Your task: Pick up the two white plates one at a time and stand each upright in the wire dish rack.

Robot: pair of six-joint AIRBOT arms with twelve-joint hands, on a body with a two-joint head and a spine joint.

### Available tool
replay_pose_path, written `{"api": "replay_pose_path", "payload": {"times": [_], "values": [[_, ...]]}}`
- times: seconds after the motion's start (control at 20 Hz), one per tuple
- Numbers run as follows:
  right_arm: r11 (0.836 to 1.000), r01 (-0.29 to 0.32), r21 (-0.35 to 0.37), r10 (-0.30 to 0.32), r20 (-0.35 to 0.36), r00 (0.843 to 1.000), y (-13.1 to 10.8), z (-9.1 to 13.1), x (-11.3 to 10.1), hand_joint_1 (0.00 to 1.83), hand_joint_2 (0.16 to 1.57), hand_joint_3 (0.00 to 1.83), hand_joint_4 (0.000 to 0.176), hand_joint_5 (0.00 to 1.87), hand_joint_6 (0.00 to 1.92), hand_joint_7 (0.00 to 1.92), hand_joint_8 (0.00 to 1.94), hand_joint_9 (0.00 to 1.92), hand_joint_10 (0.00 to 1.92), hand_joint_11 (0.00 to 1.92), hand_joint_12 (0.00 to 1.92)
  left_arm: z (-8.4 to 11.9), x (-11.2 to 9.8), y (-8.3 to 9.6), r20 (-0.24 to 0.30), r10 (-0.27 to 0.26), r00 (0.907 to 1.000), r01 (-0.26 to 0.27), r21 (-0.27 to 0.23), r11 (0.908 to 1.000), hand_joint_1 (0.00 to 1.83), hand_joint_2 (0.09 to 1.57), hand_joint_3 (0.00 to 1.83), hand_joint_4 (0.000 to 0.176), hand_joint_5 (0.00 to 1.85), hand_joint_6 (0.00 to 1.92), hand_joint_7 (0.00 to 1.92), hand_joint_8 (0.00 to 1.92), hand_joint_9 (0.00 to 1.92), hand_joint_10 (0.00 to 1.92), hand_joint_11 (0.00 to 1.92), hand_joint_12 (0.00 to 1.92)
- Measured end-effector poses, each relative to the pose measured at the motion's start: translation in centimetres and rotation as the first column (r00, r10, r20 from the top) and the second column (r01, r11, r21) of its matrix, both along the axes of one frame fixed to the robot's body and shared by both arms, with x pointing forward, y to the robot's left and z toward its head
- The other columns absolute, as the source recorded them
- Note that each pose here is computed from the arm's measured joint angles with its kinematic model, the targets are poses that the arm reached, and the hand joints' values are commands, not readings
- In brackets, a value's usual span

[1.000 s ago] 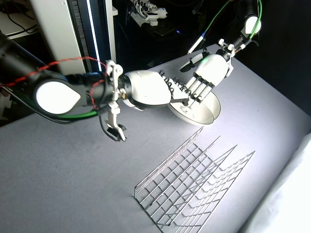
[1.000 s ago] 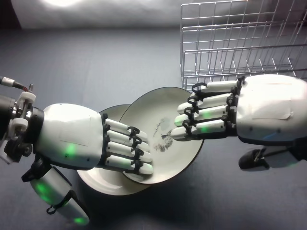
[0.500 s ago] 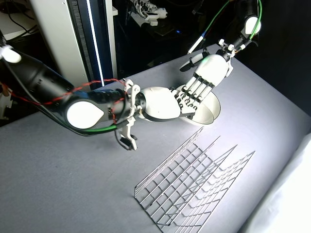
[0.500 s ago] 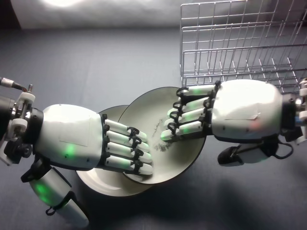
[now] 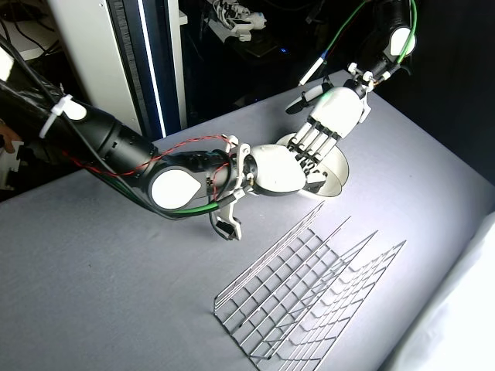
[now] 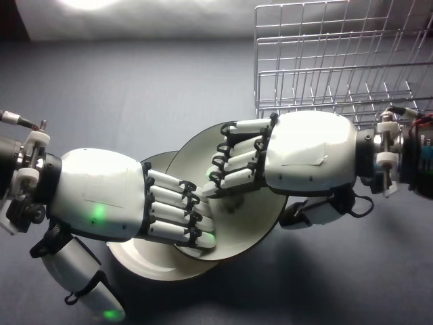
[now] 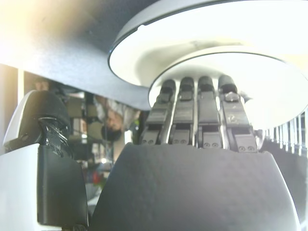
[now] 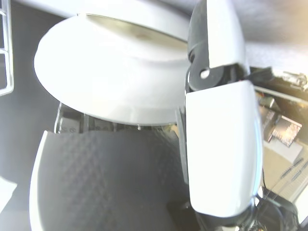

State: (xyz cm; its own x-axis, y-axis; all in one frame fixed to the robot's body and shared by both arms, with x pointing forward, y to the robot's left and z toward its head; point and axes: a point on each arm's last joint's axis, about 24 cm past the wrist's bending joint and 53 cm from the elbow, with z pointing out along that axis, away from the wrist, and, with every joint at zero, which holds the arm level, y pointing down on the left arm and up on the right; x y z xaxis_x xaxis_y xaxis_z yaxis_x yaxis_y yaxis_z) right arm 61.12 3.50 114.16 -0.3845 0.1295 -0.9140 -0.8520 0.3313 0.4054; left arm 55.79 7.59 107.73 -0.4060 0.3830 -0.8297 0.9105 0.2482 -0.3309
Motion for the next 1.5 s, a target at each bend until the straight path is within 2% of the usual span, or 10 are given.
{"api": "replay_pose_path", "payload": {"times": [0.25,0.35,0.4,0.45,0.5,0.55,0.75,0.95,1.35,1.5], "values": [[1.000,0.010,-0.007,-0.010,-0.001,1.000,0.1,-0.1,0.4,1.45,1.06,0.01,0.000,0.56,0.03,0.55,0.02,0.53,0.04,0.11,1.18,0.0,0.0,0.0,-0.003,0.002,1.0000,-0.002,-0.001,1.0000,0.00,1.07,0.00,0.000,0.02,0.01,0.02,0.01,0.02,0.01,0.02,0.01],[1.000,0.008,0.000,-0.008,-0.003,1.000,0.2,0.0,0.3,1.46,1.07,0.00,0.000,0.64,0.03,0.66,0.02,0.69,0.06,0.31,1.13,0.0,0.0,0.0,-0.004,0.002,1.0000,-0.002,-0.001,1.0000,0.00,1.08,0.00,0.000,0.00,0.00,0.00,0.00,0.00,0.00,0.00,0.00],[1.000,0.000,0.011,0.000,-0.002,1.000,0.5,0.2,0.1,1.76,1.05,0.00,0.000,0.75,0.04,0.80,0.03,0.84,0.07,0.65,1.38,0.0,0.0,0.0,-0.006,0.003,1.0000,-0.003,-0.002,1.0000,0.00,1.08,0.00,0.000,0.01,0.01,0.01,0.00,0.00,0.00,0.01,0.00],[1.000,-0.005,0.020,0.005,-0.001,1.000,0.6,0.4,0.0,1.74,1.07,0.00,0.000,0.82,0.05,0.89,0.04,0.79,0.92,0.75,1.54,0.0,0.0,0.0,-0.008,0.005,1.0000,-0.005,-0.003,1.0000,0.00,1.08,0.00,0.000,0.03,0.01,0.03,0.01,0.01,0.00,0.02,0.01],[1.000,-0.015,0.025,0.015,0.013,1.000,0.8,0.6,-0.2,1.53,1.16,0.00,0.000,0.72,1.04,0.87,0.78,0.83,1.13,0.78,1.62,0.1,0.0,-0.1,-0.014,0.008,0.9999,-0.008,-0.008,0.9999,0.00,1.08,0.00,0.000,0.01,0.00,0.02,0.01,0.01,0.00,0.01,0.00],[0.999,-0.019,0.034,0.018,0.018,1.000,0.8,1.0,-0.3,1.49,1.14,0.00,0.000,0.76,1.15,0.92,0.86,0.89,1.12,0.78,1.63,0.2,0.0,-0.1,-0.018,0.008,0.9998,-0.009,-0.010,0.9999,0.00,1.08,0.00,0.000,0.00,0.00,0.01,0.00,0.00,0.00,0.00,0.00],[0.999,-0.027,0.045,0.026,0.028,0.999,0.7,1.3,-0.4,1.39,1.07,0.00,0.000,0.96,0.82,1.07,0.82,1.06,1.07,0.95,1.21,0.3,0.0,0.0,-0.034,0.015,0.9993,-0.015,-0.016,0.9998,0.00,1.07,0.00,0.000,0.00,0.00,0.00,0.00,0.00,0.00,0.00,0.00],[0.998,-0.033,0.055,0.032,0.027,0.999,0.8,1.5,-0.6,1.39,1.07,0.00,0.000,0.96,0.85,1.07,0.84,1.06,1.05,0.98,1.15,1.7,0.6,0.0,-0.041,0.029,0.9987,-0.032,-0.053,0.9981,0.00,1.08,0.00,0.000,0.00,0.00,0.00,0.00,0.00,0.00,0.00,0.00],[0.997,-0.046,0.062,0.043,0.042,0.998,1.0,1.9,-0.8,1.39,1.07,0.00,0.000,0.95,0.86,1.06,0.86,1.07,1.02,0.99,1.11,10.3,2.8,1.6,0.018,0.084,0.9963,-0.078,-0.211,0.9743,0.00,1.09,0.00,0.000,0.01,0.00,0.00,0.00,0.00,0.00,0.00,0.00],[0.996,-0.049,0.069,0.045,0.064,0.997,0.6,3.4,-1.1,1.39,1.08,0.00,0.000,0.95,0.88,1.06,0.86,1.06,1.03,0.99,1.08,10.3,2.7,2.8,0.030,0.086,0.9958,-0.079,-0.192,0.9783,0.00,1.08,0.00,0.000,0.00,0.00,0.00,0.00,0.00,0.00,0.00,0.00]]}}
